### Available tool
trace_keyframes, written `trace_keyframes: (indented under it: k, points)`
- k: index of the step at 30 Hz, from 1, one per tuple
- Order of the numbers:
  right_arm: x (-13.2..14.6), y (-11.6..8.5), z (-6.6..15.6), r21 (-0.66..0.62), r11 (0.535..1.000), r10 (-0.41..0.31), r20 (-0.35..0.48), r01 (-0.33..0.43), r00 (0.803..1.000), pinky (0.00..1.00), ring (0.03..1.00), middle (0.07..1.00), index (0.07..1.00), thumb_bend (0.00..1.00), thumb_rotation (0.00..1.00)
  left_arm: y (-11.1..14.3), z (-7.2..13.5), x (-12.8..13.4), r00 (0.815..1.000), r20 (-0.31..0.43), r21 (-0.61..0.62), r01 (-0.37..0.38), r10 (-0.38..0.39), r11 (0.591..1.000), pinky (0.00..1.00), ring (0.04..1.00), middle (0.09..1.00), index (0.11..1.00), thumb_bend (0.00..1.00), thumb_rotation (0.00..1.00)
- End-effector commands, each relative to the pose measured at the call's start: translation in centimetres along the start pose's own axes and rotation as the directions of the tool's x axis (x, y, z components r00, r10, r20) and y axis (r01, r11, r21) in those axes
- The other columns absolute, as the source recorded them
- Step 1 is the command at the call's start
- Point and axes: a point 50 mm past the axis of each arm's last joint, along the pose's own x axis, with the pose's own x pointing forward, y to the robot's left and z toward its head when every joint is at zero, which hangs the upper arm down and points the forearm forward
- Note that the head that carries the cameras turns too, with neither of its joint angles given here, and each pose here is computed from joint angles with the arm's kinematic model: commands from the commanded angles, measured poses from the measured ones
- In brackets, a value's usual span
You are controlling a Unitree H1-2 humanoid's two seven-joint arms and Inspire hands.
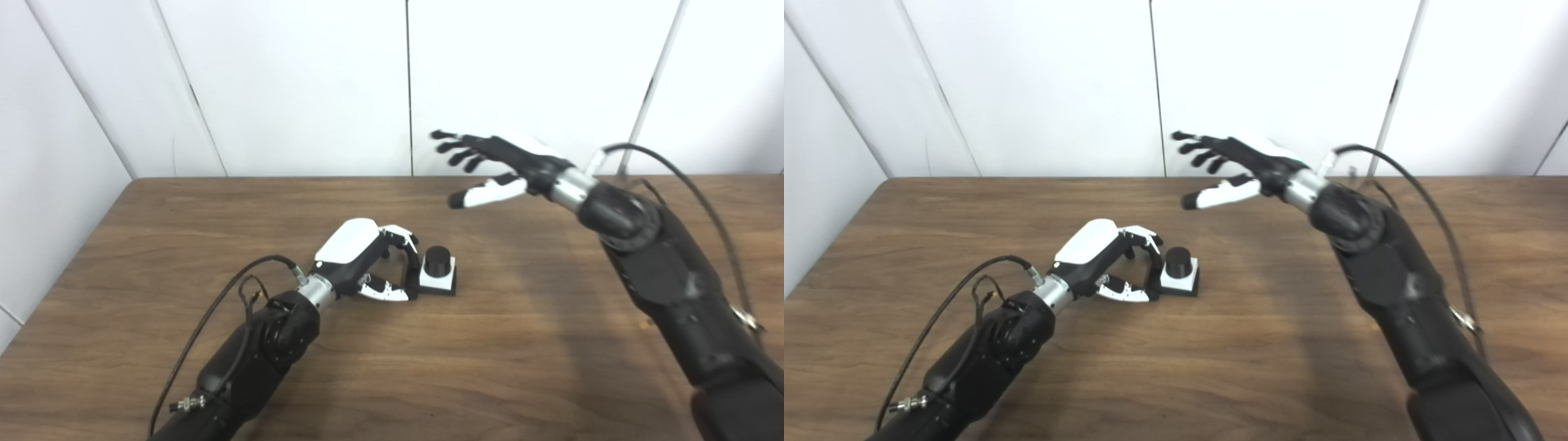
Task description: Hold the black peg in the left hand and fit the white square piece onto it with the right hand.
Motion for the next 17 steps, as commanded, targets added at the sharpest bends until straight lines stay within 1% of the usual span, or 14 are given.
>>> trace_keyframes:
  k: [1, 4, 7, 12, 14, 17]
  points:
    - [-0.4, -1.8, 1.0, -0.002, 0.996, -0.087, 0.075, 0.088, 0.993, 0.67, 0.788, 0.852, 0.852, 0.85, 0.55, -2.5, -2.9, -2.6, 0.981, -0.131, 0.029, 0.145, -0.140, 0.989, 0.61, 0.726, 0.771, 0.490, 0.52, 0.07]
    - [-1.6, -0.9, 0.0, 0.031, 0.994, -0.108, 0.057, 0.106, 0.993, 0.67, 0.791, 0.849, 0.847, 0.81, 0.48, -2.5, -3.0, -2.7, 0.982, -0.126, 0.023, 0.141, -0.137, 0.990, 0.60, 0.726, 0.770, 0.490, 0.52, 0.07]
    - [-2.8, 0.2, -0.9, 0.101, 0.984, -0.148, 0.032, 0.144, 0.988, 0.66, 0.784, 0.840, 0.827, 0.81, 0.42, -2.7, -3.1, -2.7, 0.981, -0.129, 0.026, 0.146, -0.141, 0.989, 0.60, 0.725, 0.772, 0.490, 0.52, 0.07]
    - [-4.0, 1.4, -1.3, 0.141, 0.967, -0.213, 0.006, 0.210, 0.977, 0.65, 0.778, 0.829, 0.813, 0.79, 0.39, -2.6, -3.1, -2.6, 0.981, -0.130, 0.016, 0.147, -0.144, 0.989, 0.62, 0.740, 0.773, 0.491, 0.52, 0.07]
    - [-4.5, 1.9, -1.3, 0.151, 0.962, -0.229, -0.010, 0.228, 0.973, 0.63, 0.778, 0.831, 0.817, 0.78, 0.40, -2.5, -3.1, -2.6, 0.982, -0.125, 0.020, 0.144, -0.140, 0.989, 0.61, 0.731, 0.771, 0.490, 0.52, 0.07]
    - [-5.1, 2.7, -1.4, 0.166, 0.948, -0.271, -0.027, 0.272, 0.962, 0.61, 0.762, 0.823, 0.805, 0.79, 0.40, -2.4, -3.2, -2.7, 0.984, -0.120, 0.023, 0.137, -0.133, 0.990, 0.62, 0.729, 0.767, 0.490, 0.52, 0.07]
